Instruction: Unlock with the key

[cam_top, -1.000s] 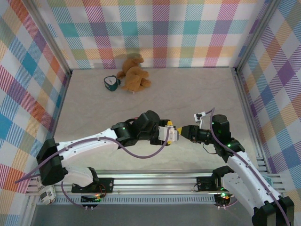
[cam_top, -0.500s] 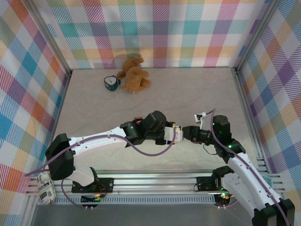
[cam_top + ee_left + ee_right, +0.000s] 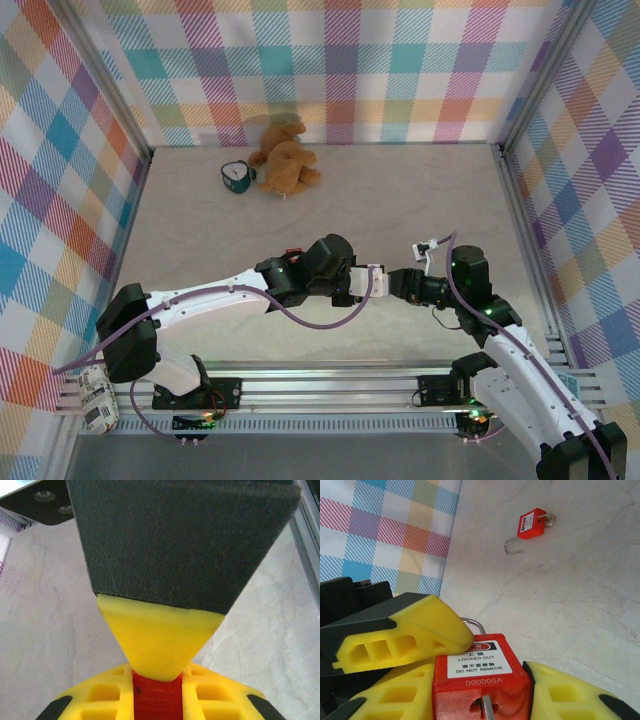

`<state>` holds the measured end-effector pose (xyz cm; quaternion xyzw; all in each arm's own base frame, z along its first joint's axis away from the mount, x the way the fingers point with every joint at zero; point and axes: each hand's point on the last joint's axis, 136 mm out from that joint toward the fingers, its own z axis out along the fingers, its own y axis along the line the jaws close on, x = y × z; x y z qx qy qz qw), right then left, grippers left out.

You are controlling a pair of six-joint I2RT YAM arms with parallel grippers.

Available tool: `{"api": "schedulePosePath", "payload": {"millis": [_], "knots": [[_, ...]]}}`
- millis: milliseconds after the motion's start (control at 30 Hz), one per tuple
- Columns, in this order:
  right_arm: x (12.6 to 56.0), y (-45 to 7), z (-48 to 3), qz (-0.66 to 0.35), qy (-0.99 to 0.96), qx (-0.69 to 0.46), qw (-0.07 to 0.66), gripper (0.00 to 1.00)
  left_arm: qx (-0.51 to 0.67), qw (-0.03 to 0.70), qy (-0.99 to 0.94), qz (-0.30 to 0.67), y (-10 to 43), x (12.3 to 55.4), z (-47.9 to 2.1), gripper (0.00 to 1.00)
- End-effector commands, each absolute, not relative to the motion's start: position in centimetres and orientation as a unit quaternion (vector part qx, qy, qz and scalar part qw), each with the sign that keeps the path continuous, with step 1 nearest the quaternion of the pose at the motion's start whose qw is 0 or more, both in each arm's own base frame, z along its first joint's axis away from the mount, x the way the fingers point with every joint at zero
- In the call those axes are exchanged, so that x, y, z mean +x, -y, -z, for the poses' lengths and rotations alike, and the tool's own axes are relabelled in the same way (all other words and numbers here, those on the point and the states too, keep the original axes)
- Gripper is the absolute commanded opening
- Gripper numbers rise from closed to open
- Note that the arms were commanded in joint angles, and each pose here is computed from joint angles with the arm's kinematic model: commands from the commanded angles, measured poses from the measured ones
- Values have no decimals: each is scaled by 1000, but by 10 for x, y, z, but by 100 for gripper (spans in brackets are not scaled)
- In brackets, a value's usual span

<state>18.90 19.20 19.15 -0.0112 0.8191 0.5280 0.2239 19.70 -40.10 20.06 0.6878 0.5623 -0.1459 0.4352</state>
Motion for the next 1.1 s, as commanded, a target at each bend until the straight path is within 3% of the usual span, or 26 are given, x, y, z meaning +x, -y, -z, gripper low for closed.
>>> {"api": "schedulePosePath", "payload": {"millis": [0,67,100,167,267,400,600,767,1067], "knots": [[192,-194,-209,-543,-803,-18,246,25,689,439,-556,154,407,195,-201,13],[194,-193,-211,-542,-802,-12,249,29,685,442,-560,149,406,197,-199,9],[195,-192,-211,-539,-804,-8,250,37,681,445,-563,144,406,199,-198,7],[199,-185,-208,-518,-815,15,258,65,674,454,-569,125,402,206,-195,1],[204,-157,-196,-443,-847,89,280,77,658,481,-574,79,394,220,-194,0],[207,-137,-188,-425,-839,171,295,81,637,523,-565,34,384,231,-199,0],[214,-161,-176,-527,-785,237,224,76,608,617,-496,-64,386,237,-214,0],[219,-166,-178,-547,-772,248,208,78,587,671,-421,-166,397,241,-216,0],[225,-161,-165,-568,-735,318,190,75,592,674,-389,-210,415,233,-204,0]]}}
